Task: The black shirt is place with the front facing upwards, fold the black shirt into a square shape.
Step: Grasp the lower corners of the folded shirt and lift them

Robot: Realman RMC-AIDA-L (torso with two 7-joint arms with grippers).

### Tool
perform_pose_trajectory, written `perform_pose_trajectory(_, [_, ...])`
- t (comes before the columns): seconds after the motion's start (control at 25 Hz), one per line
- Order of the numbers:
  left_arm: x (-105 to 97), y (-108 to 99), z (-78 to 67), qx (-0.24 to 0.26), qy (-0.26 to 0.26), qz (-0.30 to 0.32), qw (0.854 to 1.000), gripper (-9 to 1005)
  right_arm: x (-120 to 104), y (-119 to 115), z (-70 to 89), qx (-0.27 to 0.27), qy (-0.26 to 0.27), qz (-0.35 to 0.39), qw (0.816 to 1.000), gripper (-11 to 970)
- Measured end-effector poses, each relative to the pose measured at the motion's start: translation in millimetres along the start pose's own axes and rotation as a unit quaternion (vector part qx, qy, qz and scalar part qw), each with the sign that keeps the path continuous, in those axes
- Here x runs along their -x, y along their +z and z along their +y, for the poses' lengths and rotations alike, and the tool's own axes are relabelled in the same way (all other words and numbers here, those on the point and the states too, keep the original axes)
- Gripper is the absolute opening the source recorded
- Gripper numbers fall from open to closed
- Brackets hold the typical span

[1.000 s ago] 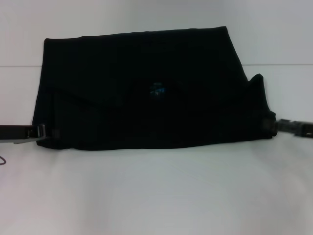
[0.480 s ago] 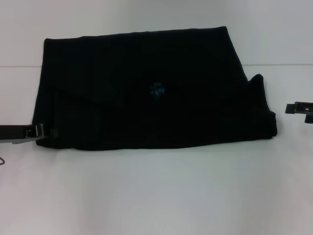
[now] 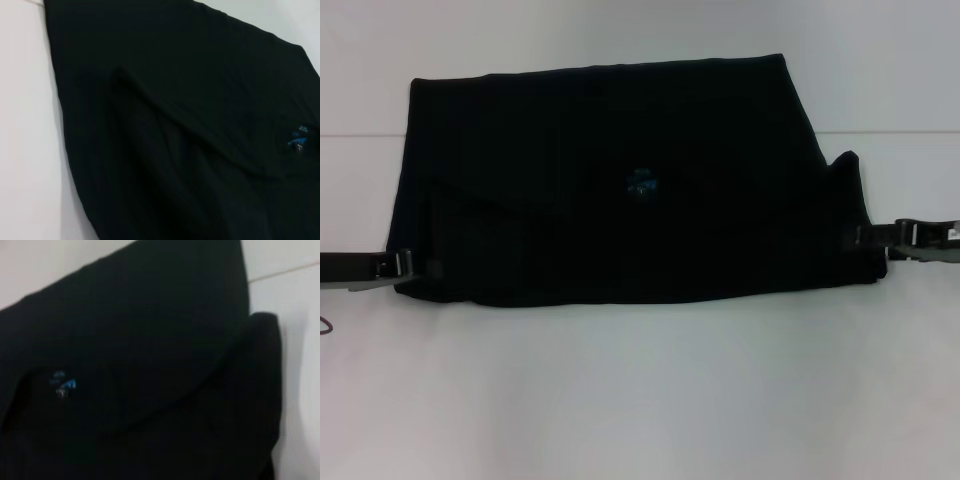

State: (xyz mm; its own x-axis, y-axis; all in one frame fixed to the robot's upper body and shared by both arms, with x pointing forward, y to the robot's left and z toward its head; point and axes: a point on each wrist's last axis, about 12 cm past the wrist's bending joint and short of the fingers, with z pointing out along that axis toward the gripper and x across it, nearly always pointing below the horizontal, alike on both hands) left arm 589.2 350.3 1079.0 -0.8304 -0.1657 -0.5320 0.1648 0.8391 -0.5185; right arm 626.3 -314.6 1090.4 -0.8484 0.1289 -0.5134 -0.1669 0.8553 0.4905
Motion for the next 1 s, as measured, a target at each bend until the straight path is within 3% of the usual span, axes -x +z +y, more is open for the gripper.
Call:
perform_pose_trajectory(0.36, [0.7, -0.5, 0.2, 0.000, 0.000, -0.002, 1.000, 21, 2.0, -0.2, 4.5, 0.004, -0.011, 0.000, 1.000, 870])
perform_pose_trajectory(0.56, [1.2, -0.9, 0.4, 0.000, 0.001, -0.003, 1.000, 20, 1.2, 0.4, 5.2, 0.005, -0.014, 0.003, 1.000, 676])
perform_pose_trajectory(0.96, [3.4, -2.9, 0.0, -0.010, 0.000, -0.013, 1.000, 20, 1.1, 1.1, 5.8, 0.005, -0.016, 0.005, 1.000, 183])
perform_pose_trajectory(1.0, [3.6, -2.9, -0.2, -0.010, 0.001, -0.013, 1.000, 20, 1.1, 1.1, 5.8, 0.005, -0.016, 0.005, 1.000, 170])
